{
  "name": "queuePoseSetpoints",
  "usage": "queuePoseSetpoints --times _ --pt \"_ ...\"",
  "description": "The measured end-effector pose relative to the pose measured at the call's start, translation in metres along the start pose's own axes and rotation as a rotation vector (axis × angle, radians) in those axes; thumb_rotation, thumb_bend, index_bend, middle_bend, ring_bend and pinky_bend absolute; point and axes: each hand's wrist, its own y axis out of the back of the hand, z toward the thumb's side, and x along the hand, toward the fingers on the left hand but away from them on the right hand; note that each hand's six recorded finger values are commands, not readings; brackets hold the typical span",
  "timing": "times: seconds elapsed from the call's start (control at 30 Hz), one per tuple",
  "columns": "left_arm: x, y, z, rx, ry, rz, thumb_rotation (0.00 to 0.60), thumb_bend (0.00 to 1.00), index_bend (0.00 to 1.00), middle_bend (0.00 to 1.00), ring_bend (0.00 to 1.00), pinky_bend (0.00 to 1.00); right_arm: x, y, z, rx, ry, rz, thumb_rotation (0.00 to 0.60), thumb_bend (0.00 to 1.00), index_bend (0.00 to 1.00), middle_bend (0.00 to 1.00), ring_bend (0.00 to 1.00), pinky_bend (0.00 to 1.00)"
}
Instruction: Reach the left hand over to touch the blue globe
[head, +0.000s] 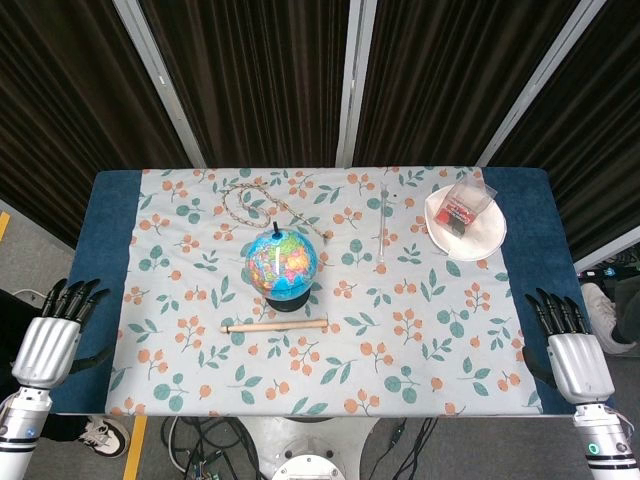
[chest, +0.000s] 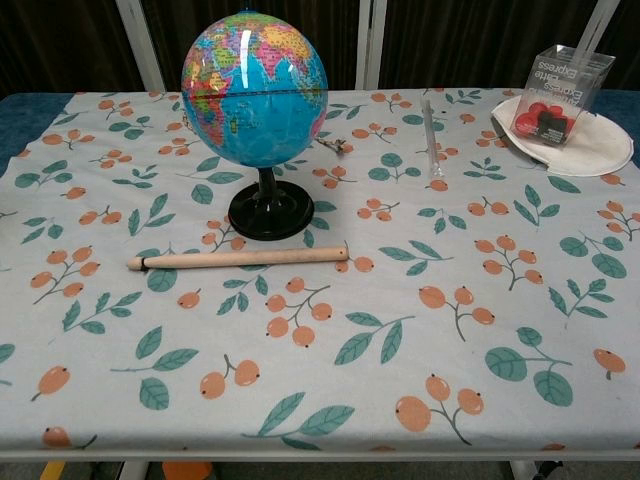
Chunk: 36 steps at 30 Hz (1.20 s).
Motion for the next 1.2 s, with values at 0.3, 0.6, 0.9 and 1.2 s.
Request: queuePoseSetpoints --times 0.3,0.6,0.9,1.2 --pt "0.001 0.002 0.003 0.001 -0.01 0.004 0.6 0.13 0.17 0.09 0.07 0.05 0.0 -0.002 0.001 0.003 0.0 0.009 0.6 0.34 0.0 0.0 0.0 0.0" --pt "0.019 0.014 0.027 -0.005 -0.092 0.044 0.6 0.13 0.17 0.09 0.07 0.05 0.001 -0.004 -0.001 0.009 0.0 0.022 0.6 0.34 0.0 0.0 0.0 0.0" --pt "0.059 0.03 0.081 -0.063 -0.272 0.085 0.6 0.13 0.17 0.09 0.06 0.05 0.001 -0.006 -0.007 0.006 -0.012 0.026 0.6 0.34 0.0 0.0 0.0 0.0" --pt "0.088 0.036 0.152 -0.117 -0.475 0.091 0.6 0.13 0.17 0.09 0.06 0.05 0.0 -0.009 -0.01 0.002 -0.018 0.034 0.6 0.34 0.0 0.0 0.0 0.0"
